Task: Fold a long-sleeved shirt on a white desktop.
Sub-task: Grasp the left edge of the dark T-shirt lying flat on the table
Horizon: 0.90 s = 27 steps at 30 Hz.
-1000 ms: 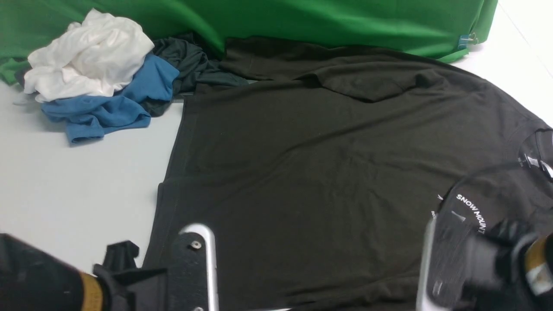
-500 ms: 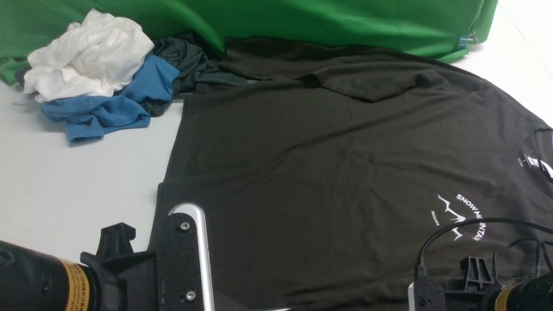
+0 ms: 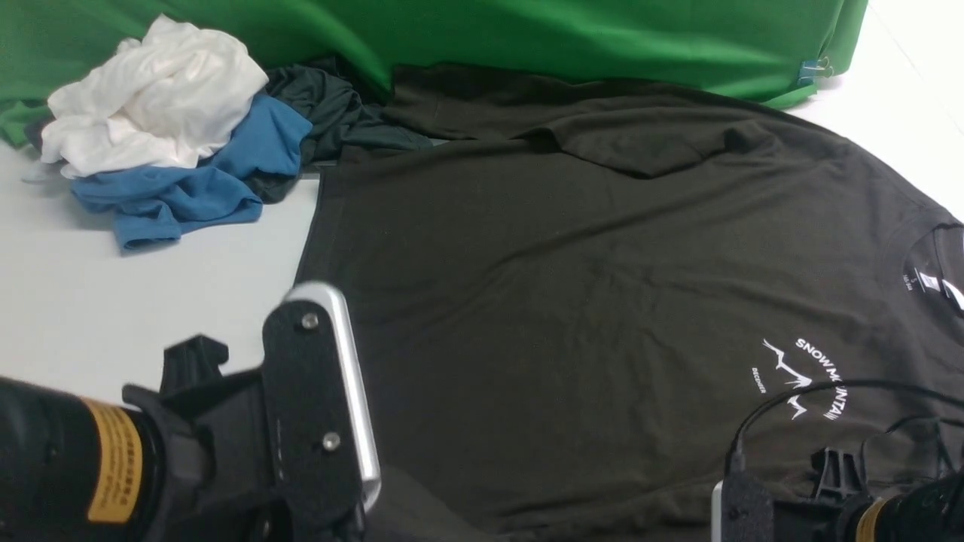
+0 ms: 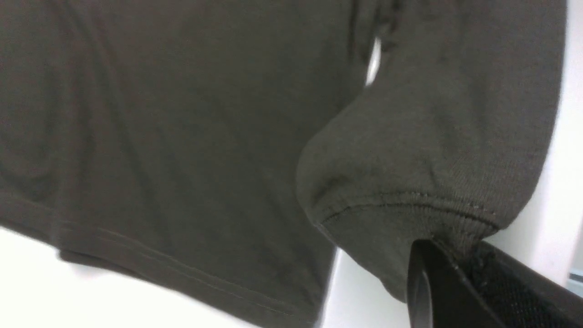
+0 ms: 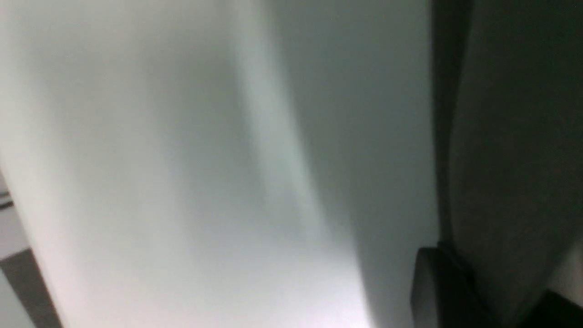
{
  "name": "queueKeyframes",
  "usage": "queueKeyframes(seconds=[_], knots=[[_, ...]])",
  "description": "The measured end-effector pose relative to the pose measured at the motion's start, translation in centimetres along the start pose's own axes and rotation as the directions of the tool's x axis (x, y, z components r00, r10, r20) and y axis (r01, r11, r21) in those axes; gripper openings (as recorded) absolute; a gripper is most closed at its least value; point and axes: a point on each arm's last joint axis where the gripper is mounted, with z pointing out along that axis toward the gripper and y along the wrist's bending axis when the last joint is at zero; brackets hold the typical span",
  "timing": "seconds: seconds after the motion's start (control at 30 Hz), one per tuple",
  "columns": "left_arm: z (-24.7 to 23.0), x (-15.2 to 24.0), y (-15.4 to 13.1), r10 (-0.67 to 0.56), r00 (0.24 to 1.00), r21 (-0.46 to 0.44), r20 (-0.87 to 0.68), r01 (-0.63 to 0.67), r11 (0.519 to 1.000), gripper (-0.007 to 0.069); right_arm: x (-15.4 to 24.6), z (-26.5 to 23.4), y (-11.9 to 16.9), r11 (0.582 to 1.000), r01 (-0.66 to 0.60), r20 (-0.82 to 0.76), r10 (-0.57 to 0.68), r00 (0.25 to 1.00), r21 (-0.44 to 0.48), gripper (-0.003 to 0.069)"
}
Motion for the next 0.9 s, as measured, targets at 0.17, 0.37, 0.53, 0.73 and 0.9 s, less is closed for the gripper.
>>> queueKeyframes(seconds=[0.17,0.37,0.53,0.73,0.9], knots=[[-0.2,-0.1,0.3,-0.007,1.000,-0.026,0.000,0.007,1.000,0.0038,-0.3,-1.6,-0.3,0.998,-0.060,0.056,0.058,0.997,0.035,0.0066],[-0.2,-0.1,0.3,-0.007,1.000,-0.029,-0.001,0.007,1.000,0.0038,-0.2,-1.7,-0.3,0.997,-0.064,0.059,0.061,0.996,0.038,0.0148],[-0.2,-0.1,0.3,-0.010,1.000,-0.030,0.002,0.010,1.000,0.0038,-0.2,-1.7,-0.3,0.997,-0.069,0.057,0.066,0.996,0.037,0.0365],[-0.2,-0.1,0.3,-0.010,1.000,-0.030,0.001,0.010,1.000,0.0038,-0.2,-1.7,-0.3,0.997,-0.070,0.053,0.068,0.996,0.035,0.0341],[-0.2,-0.1,0.3,-0.010,1.000,-0.030,0.001,0.010,1.000,0.0038,-0.2,-1.7,-0.3,0.997,-0.075,0.053,0.073,0.996,0.034,0.0188]])
